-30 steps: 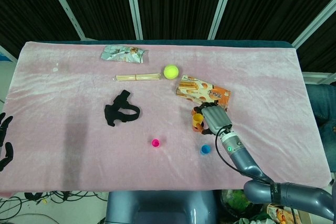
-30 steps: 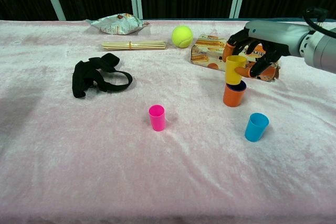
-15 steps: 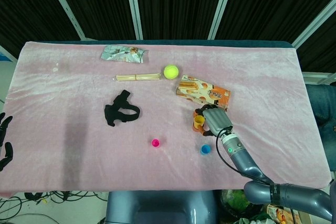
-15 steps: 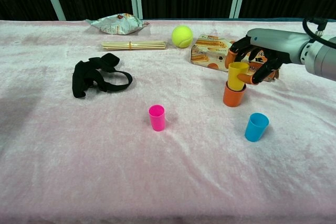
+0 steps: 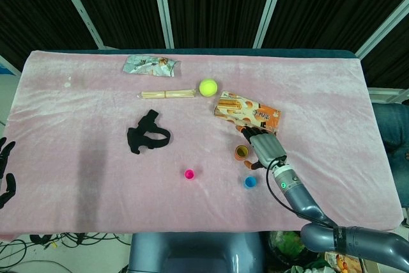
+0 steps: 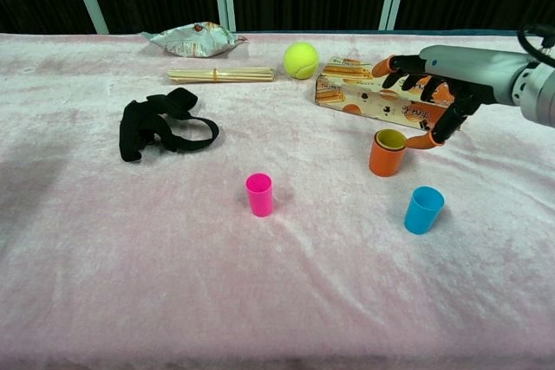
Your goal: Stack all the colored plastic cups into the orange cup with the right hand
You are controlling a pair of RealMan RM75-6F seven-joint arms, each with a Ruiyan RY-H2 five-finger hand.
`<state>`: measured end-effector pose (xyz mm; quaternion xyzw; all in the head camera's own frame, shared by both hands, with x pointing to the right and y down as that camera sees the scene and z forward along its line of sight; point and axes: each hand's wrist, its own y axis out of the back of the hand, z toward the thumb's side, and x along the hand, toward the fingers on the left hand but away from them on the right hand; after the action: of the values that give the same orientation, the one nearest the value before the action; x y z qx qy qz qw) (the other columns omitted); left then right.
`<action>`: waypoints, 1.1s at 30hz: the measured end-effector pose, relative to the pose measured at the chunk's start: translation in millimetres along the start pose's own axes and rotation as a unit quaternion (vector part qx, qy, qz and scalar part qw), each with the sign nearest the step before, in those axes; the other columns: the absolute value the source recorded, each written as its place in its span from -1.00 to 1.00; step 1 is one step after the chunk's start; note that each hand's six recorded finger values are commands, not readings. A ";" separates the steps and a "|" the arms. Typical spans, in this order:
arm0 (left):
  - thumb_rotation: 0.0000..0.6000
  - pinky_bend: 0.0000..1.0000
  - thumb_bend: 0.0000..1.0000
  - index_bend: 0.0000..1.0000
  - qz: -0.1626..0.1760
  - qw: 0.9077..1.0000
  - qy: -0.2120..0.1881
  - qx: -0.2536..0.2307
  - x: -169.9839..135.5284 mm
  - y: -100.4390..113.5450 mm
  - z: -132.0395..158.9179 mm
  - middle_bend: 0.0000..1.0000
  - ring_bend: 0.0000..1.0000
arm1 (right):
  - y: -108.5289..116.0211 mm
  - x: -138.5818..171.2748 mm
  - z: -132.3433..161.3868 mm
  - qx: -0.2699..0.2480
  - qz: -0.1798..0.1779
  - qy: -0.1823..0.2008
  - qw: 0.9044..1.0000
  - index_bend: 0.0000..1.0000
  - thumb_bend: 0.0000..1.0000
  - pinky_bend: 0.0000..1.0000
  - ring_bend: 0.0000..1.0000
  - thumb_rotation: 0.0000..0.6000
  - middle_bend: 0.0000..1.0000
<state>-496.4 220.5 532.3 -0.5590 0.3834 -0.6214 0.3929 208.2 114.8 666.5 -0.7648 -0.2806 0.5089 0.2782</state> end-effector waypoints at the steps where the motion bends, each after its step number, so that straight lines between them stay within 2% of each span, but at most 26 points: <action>1: 1.00 -0.94 0.40 -0.86 0.000 1.000 0.000 0.000 0.0 0.2 0.0 -0.98 -1.00 | 2.9 4.1 0.2 -0.001 -0.005 0.000 1.000 -0.64 -0.67 -0.58 -0.73 1.00 -0.59; 8: 1.00 -0.94 0.40 -0.86 0.003 1.000 -0.001 -0.002 -0.4 1.6 0.5 -0.98 -1.00 | 8.8 41.9 4.9 -0.007 -0.022 0.011 1.000 -0.49 -0.67 -0.58 -0.72 1.00 -0.48; 17: 1.00 -0.94 0.40 -0.86 0.004 1.000 -0.002 -0.001 -0.9 1.6 1.8 -0.98 -1.00 | -17.9 82.1 9.8 -0.003 0.005 0.025 1.000 -0.46 -0.66 -0.58 -0.72 1.00 -0.46; 25: 1.00 -0.94 0.40 -0.86 0.004 1.000 -0.002 -0.001 -0.9 1.6 1.4 -0.98 -1.00 | -48.5 88.8 16.4 -0.008 0.026 0.033 0.999 -0.44 -0.61 -0.58 -0.71 1.00 -0.42; 33: 1.00 -0.94 0.40 -0.86 0.005 1.000 0.000 0.001 -0.4 1.6 0.7 -0.98 -1.00 | -63.9 81.3 8.8 -0.001 0.027 0.027 0.999 -0.40 -0.56 -0.58 -0.70 1.00 -0.39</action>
<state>-495.5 220.2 530.7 -0.5570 0.3855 -0.6197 0.3964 217.1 217.9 658.5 -0.7856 -0.2523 0.4957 0.2711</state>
